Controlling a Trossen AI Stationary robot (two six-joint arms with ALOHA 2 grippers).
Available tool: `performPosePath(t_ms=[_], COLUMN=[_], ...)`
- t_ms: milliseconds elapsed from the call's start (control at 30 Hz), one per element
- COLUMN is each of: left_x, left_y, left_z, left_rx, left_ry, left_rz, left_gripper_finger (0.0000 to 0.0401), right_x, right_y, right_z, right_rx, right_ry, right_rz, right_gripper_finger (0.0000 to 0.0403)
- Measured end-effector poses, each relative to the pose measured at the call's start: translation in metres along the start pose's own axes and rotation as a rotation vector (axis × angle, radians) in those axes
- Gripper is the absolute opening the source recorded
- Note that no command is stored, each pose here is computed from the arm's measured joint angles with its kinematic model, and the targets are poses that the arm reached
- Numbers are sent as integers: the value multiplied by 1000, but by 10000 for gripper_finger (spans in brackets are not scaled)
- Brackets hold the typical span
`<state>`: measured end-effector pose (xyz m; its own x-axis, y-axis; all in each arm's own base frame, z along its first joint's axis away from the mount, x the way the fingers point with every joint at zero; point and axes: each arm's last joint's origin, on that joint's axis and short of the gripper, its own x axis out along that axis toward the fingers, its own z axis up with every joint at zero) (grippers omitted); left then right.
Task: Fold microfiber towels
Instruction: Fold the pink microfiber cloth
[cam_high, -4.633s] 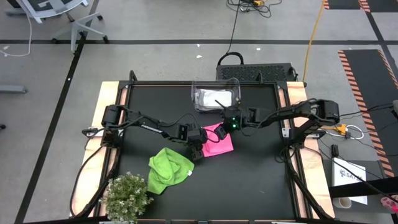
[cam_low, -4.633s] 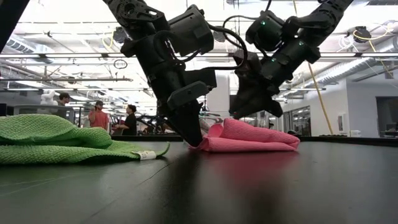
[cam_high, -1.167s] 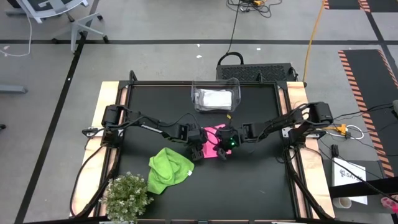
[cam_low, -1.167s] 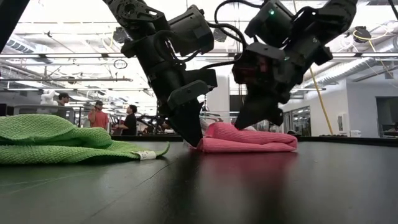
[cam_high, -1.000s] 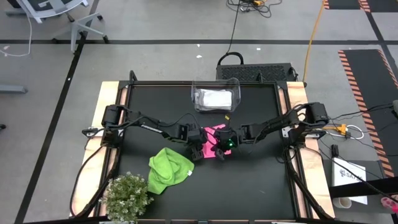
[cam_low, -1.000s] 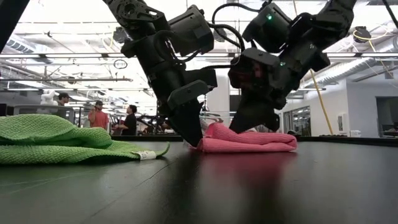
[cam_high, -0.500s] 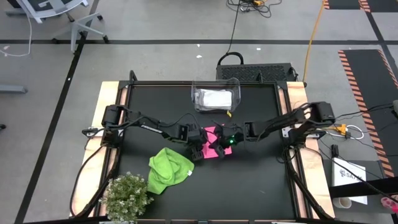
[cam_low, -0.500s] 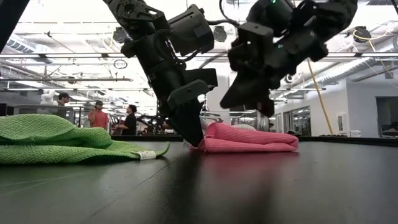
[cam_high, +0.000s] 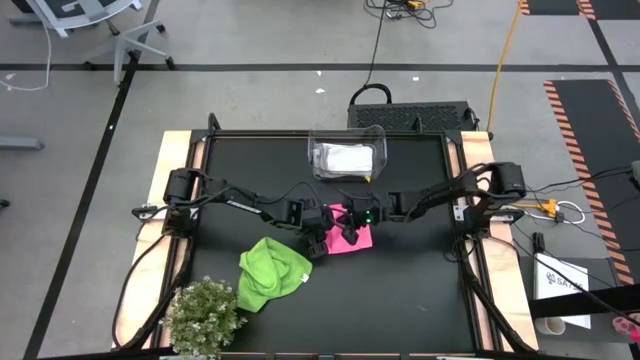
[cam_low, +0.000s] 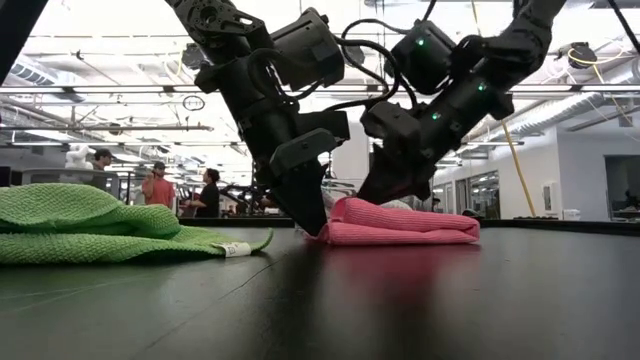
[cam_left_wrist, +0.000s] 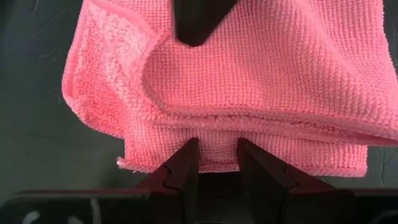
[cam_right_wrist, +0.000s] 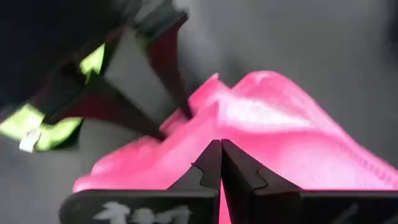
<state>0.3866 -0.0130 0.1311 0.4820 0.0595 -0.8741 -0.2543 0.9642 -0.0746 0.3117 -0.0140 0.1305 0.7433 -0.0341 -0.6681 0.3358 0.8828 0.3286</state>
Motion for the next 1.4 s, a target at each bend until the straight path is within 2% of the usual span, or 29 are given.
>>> performPosePath(t_ms=[233, 567, 700, 833, 1400], left_x=[0, 0, 0, 0, 0], left_y=[0, 0, 0, 0, -1], left_z=[0, 0, 0, 0, 0], left_rx=[-1, -1, -1, 7, 6], left_ry=[0, 1, 1, 1, 10], left_rz=[0, 0, 0, -1, -23], left_gripper_finger=[115, 115, 115, 115, 115], right_x=[12, 12, 13, 13, 13], right_y=[-5, -7, -6, 3, 1], right_z=[2, 9, 3, -8, -3], right_rx=[-16, -12, 39, 32, -20], right_ry=[-63, -144, -75, -7, -85], right_rz=[9, -17, 0, 4, -59], right_gripper_finger=[0, 0, 0, 0, 0])
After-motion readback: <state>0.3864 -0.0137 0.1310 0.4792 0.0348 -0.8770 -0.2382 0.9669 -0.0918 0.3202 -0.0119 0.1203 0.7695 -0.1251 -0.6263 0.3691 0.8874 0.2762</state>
